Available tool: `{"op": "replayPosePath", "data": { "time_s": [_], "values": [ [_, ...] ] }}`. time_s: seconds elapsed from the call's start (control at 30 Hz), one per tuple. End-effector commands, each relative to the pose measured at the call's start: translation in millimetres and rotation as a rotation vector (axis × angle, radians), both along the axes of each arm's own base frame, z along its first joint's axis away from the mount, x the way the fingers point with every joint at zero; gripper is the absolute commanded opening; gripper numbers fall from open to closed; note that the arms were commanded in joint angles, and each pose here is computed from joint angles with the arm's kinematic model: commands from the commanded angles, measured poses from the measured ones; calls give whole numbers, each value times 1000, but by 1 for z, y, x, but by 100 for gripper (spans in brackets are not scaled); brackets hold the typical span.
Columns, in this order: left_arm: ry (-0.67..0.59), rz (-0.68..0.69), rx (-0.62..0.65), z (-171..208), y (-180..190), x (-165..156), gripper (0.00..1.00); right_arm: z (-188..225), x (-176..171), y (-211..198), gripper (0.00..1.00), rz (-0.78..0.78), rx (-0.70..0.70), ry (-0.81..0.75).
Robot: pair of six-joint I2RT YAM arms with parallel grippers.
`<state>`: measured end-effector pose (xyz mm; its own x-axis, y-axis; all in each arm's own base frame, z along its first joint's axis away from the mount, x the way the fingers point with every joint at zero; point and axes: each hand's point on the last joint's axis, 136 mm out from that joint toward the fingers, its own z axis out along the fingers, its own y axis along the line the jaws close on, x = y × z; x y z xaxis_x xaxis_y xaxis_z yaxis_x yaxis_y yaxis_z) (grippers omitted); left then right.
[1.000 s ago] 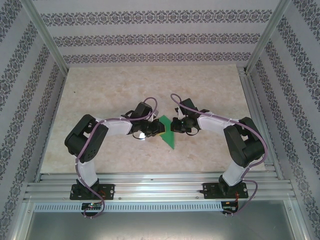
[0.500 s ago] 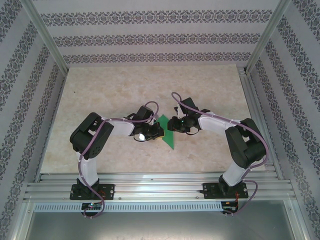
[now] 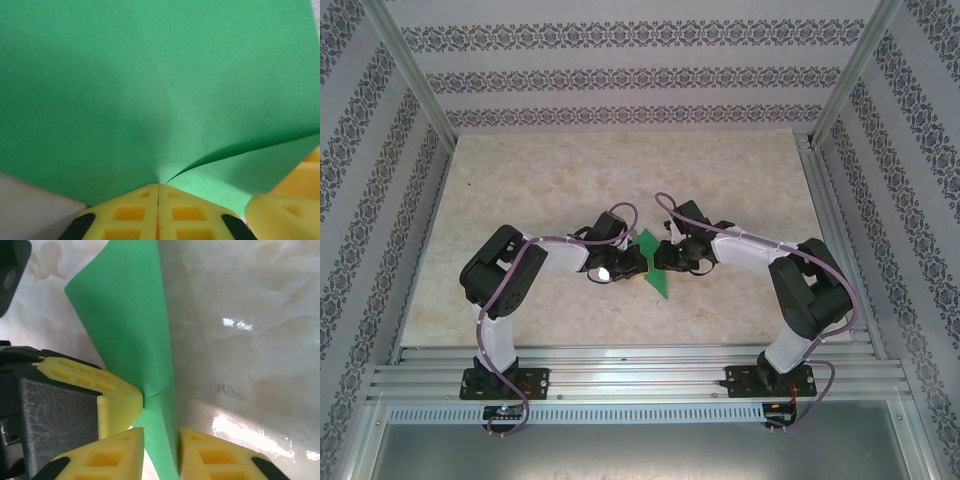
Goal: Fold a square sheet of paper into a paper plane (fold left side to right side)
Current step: Fold the wing for the fifth time at the center of the table.
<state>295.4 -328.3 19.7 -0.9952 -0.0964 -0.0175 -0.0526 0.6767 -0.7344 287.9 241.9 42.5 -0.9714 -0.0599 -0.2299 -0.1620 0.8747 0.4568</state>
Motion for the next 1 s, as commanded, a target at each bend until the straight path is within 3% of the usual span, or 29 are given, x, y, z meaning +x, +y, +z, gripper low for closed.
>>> {"op": "replayPosePath", "data": {
  "time_s": [0.0,0.27,0.37,0.53,0.73,0.97],
  "values": [
    [4,3,71,-21,7,-3,8,-5,-3,-9,22,7,-90,-25],
    [6,1,77,-22,8,-4,8,-6,-6,-13,4,59,-211,-63],
    [5,2,76,-22,8,-3,8,-4,-7,-12,4,67,-218,-73],
    [1,1,75,-21,7,-2,8,2,-11,-2,22,65,-137,-75],
    [3,0,75,-21,7,-2,7,8,-14,5,29,51,-66,-93],
    [0,-3,76,-21,7,-2,7,11,-12,14,29,61,-16,-98]
  ]
}}
